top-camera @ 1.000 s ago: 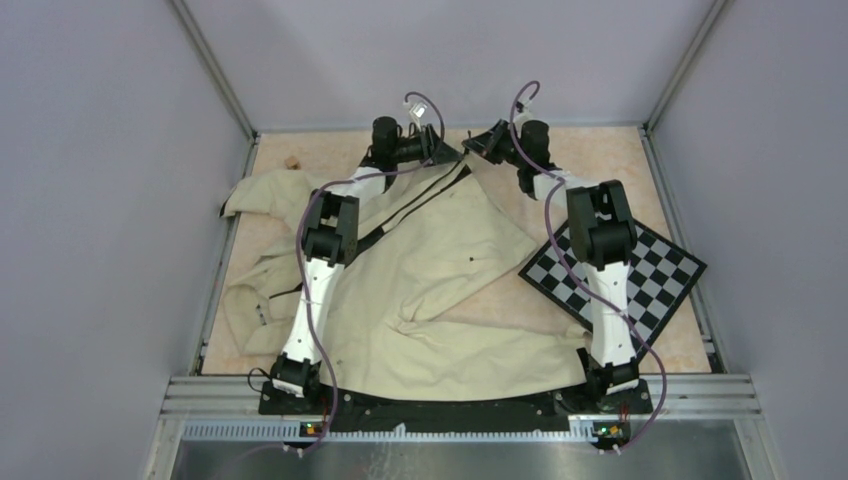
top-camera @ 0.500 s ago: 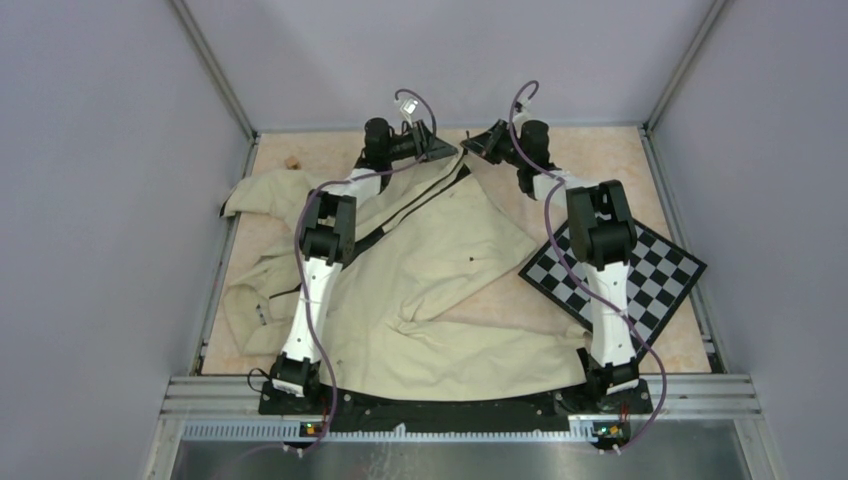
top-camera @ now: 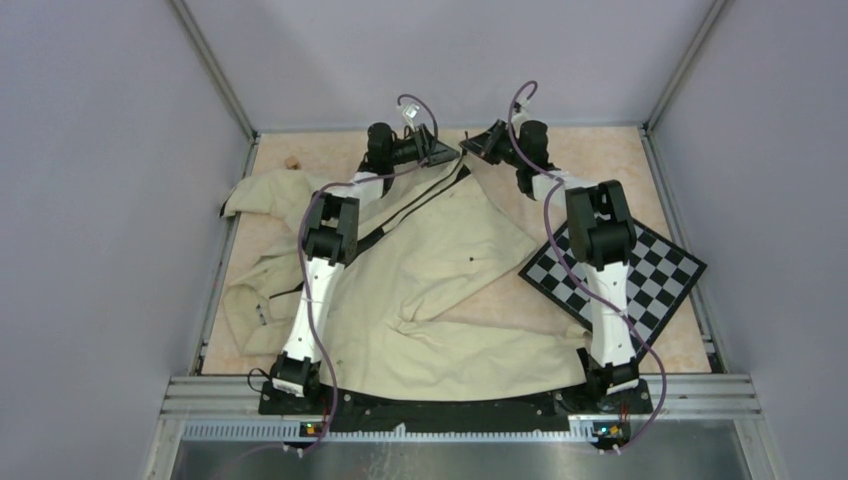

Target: Zip up the jacket

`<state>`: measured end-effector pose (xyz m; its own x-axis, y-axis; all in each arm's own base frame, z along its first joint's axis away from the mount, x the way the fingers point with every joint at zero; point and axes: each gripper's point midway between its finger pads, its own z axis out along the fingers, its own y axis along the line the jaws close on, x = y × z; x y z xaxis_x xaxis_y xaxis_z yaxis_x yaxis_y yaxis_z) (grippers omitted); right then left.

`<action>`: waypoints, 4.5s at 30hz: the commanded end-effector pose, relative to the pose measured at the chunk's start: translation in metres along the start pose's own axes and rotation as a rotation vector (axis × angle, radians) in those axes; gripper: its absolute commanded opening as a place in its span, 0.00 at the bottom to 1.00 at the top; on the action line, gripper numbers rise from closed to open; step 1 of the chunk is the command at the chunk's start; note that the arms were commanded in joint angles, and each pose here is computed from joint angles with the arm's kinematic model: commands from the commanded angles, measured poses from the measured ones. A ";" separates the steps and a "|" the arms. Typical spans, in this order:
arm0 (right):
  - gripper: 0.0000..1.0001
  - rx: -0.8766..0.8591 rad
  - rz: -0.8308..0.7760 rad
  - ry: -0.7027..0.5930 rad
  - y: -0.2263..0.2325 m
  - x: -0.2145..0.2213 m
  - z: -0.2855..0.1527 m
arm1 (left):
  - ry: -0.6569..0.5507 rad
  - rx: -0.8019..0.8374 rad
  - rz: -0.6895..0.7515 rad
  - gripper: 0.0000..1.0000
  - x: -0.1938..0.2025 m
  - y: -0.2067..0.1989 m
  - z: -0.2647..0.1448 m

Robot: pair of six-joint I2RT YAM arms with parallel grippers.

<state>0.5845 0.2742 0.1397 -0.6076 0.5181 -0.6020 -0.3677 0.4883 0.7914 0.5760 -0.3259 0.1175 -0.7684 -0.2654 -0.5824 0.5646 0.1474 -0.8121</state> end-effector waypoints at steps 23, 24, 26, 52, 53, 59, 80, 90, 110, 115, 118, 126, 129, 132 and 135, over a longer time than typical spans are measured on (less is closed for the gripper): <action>0.00 -0.022 -0.075 -0.017 0.028 -0.015 0.000 | -0.006 0.103 0.087 0.04 -0.010 -0.030 0.009; 0.02 -0.005 -0.087 -0.005 0.025 -0.014 0.000 | -0.005 0.101 0.086 0.03 -0.010 -0.030 0.009; 0.18 0.038 -0.126 0.018 0.020 -0.015 -0.002 | -0.006 0.096 0.077 0.01 -0.009 -0.028 0.008; 0.43 -0.015 -0.178 0.246 -0.041 0.030 -0.067 | -0.056 0.040 -0.070 0.00 -0.007 0.000 -0.004; 0.42 -0.013 -0.172 0.250 -0.044 0.031 -0.066 | -0.054 0.041 -0.073 0.00 -0.007 0.000 -0.004; 0.36 -0.035 -0.134 0.263 -0.051 0.035 -0.057 | -0.052 0.048 -0.084 0.00 -0.004 0.000 -0.003; 0.27 -0.086 -0.082 0.303 -0.055 0.050 -0.036 | -0.045 0.071 -0.079 0.00 -0.003 -0.007 -0.001; 0.16 -0.104 -0.071 0.305 -0.052 0.051 -0.036 | -0.043 0.072 -0.079 0.00 -0.002 -0.006 -0.001; 0.00 -0.435 -0.202 0.361 0.017 0.045 -0.074 | 0.176 0.177 0.114 0.00 0.021 -0.029 -0.013; 0.00 -0.454 -0.191 0.385 0.016 0.048 -0.076 | 0.203 0.208 0.130 0.00 0.025 -0.034 -0.016; 0.00 -0.460 -0.182 0.390 0.013 0.050 -0.075 | 0.211 0.222 0.130 0.00 0.026 -0.036 -0.017; 0.00 -0.413 -0.177 0.354 0.005 0.046 -0.066 | 0.208 0.227 0.109 0.00 0.027 -0.035 -0.017; 0.09 -0.390 -0.182 0.291 0.008 0.041 -0.064 | 0.201 0.223 0.103 0.00 0.026 -0.035 -0.016; 0.11 -0.357 -0.169 0.238 0.004 0.035 -0.058 | 0.195 0.219 0.096 0.00 0.025 -0.035 -0.016; 0.13 -0.332 -0.152 0.212 -0.002 0.034 -0.057 | 0.187 0.213 0.091 0.00 0.024 -0.034 -0.015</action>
<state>0.5112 0.2525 0.0918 -0.7405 0.2186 -0.6355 -0.5859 0.2533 0.7698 0.5295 -0.3239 0.1182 -0.7906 -0.0583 -0.6096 0.6118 -0.0343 -0.7903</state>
